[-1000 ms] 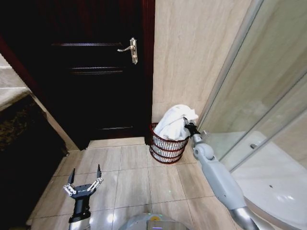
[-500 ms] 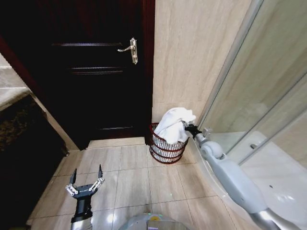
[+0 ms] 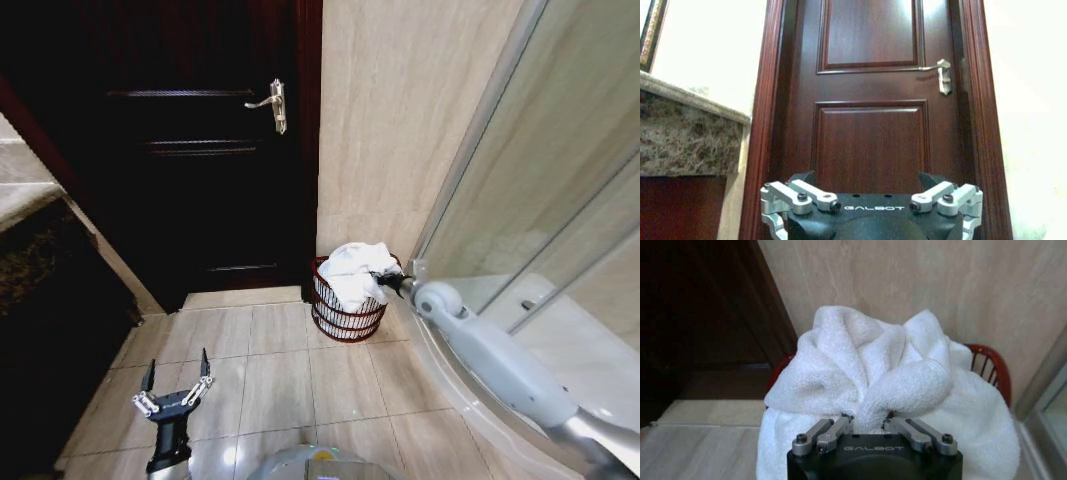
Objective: Discard the used towel into the hamper.
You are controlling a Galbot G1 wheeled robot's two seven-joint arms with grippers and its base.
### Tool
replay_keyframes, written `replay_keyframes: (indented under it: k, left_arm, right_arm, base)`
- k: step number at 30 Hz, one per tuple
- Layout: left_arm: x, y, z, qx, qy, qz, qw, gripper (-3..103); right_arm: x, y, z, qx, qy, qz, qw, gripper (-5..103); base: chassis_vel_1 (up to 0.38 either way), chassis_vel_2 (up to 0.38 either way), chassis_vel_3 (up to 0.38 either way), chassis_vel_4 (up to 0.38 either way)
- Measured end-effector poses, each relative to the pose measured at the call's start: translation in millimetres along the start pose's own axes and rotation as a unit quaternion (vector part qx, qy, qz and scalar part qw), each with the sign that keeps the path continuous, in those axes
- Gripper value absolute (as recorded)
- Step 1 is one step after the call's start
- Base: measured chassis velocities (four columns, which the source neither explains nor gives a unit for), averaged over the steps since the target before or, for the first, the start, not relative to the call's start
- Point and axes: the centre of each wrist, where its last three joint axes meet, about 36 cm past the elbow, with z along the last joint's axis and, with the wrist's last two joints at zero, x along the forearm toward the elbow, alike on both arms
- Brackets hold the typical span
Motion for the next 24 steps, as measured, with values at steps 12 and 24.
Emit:
replay_keyframes:
  k: [12, 24]
  left_arm:
    - [0, 0.9, -6, -0.001, -0.007, -0.007, 0.9999, 100]
    - [-1, 1.9, -7, -0.003, -0.01, -0.007, 0.9999, 100]
  right_arm:
    - [-77, 10, 16, -0.054, 0.071, 0.019, 0.996, 19]
    - [-106, 19, 13, -0.069, 0.083, 0.031, 0.994, 17]
  base:
    - [0.0, 0.0, 0.0, 0.0]
    - [0.0, 0.0, 0.0, 0.0]
